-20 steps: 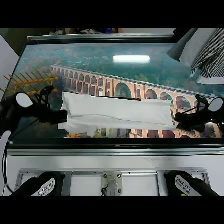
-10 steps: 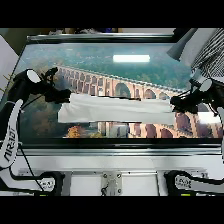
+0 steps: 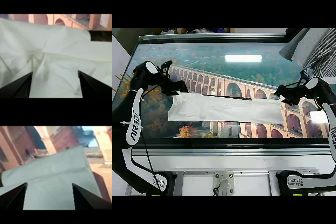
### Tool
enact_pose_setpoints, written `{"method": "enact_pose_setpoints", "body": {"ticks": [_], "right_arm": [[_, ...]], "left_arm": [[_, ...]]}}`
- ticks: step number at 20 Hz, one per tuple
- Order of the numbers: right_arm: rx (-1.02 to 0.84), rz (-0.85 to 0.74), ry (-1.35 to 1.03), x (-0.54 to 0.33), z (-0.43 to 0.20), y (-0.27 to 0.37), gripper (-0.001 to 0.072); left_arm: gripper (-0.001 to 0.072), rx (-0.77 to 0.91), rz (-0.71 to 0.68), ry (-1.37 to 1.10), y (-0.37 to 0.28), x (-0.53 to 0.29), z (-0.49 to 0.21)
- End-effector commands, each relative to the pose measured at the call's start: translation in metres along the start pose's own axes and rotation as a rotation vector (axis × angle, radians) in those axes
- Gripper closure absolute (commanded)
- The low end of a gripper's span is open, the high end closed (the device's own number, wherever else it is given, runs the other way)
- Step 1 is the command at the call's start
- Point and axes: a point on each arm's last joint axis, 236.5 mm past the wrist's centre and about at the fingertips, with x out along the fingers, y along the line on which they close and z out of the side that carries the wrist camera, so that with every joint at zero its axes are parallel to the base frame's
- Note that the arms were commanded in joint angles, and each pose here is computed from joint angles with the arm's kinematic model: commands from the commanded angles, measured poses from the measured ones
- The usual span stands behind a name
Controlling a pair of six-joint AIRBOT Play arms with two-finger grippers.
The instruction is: Fold the clothes and pants, and hang the long-sleeved shirts on hangers.
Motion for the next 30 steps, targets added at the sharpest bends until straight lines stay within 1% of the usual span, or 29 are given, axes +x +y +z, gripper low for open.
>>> {"method": "enact_pose_setpoints", "body": {"ticks": [1,3,5,6,7,8,10,12,15,19,20,22,23,24,25,26,28,30], "right_arm": [[-0.072,0.161,-0.118,-0.022,0.03,0.03,0.0102],[-0.152,0.149,-0.042,-0.034,0.018,0.005,0.0103],[-0.172,0.143,0.062,-0.039,-0.003,-0.032,0.0103],[-0.15,0.14,0.102,-0.039,-0.012,-0.052,0.0103],[-0.121,0.136,0.127,-0.037,-0.018,-0.071,0.0102],[-0.077,0.129,0.145,-0.033,-0.025,-0.091,0.0103],[0.005,0.127,0.197,-0.02,-0.042,-0.119,0.0103],[0.024,0.145,0.27,-0.005,-0.058,-0.13,0.0104],[0.015,0.244,0.328,0.018,-0.071,-0.11,0.0105],[0.025,0.337,0.353,0.044,-0.079,-0.072,0.0107],[0.027,0.351,0.354,0.049,-0.08,-0.063,0.0122],[0.011,0.344,0.346,0.058,-0.081,-0.054,0.0324],[0.004,0.34,0.34,0.06,-0.08,-0.052,0.0398],[-0.002,0.34,0.342,0.061,-0.081,-0.051,0.0497],[-0.004,0.341,0.341,0.06,-0.081,-0.05,0.0668],[-0.01,0.335,0.337,0.057,-0.08,-0.051,0.0705],[-0.027,0.316,0.319,0.042,-0.072,-0.052,0.0705],[-0.1,0.235,0.31,0.015,-0.06,-0.057,0.0706]], "left_arm": [[0.01,0.021,-0.046,-0.091,-0.021,-0.031,0.032],[0.0102,0.052,-0.053,-0.091,-0.035,-0.046,0.028],[0.0103,0.078,-0.059,-0.076,-0.051,-0.048,0.015],[0.0162,0.09,-0.063,-0.066,-0.059,-0.044,0.007],[0.0492,0.106,-0.068,-0.047,-0.069,-0.038,-0.003],[0.0694,0.126,-0.073,-0.029,-0.079,-0.029,-0.014],[0.0698,0.163,-0.081,0.009,-0.1,-0.01,-0.035],[0.0698,0.199,-0.087,0.047,-0.118,0.008,-0.053],[0.0698,0.245,-0.097,0.052,-0.141,0.025,-0.065],[0.0698,0.286,-0.11,0.025,-0.162,0.029,-0.066],[0.0698,0.292,-0.112,0.021,-0.165,0.03,-0.066],[0.0698,0.293,-0.113,0.019,-0.166,0.03,-0.066],[0.0698,0.293,-0.113,0.019,-0.166,0.03,-0.066],[0.0699,0.293,-0.113,0.019,-0.166,0.03,-0.066],[0.0698,0.293,-0.113,0.019,-0.166,0.03,-0.066],[0.0698,0.29,-0.113,0.019,-0.166,0.03,-0.066],[0.0698,0.294,-0.113,0.023,-0.168,0.035,-0.068],[0.0699,0.303,-0.114,0.044,-0.174,0.049,-0.073]]}}
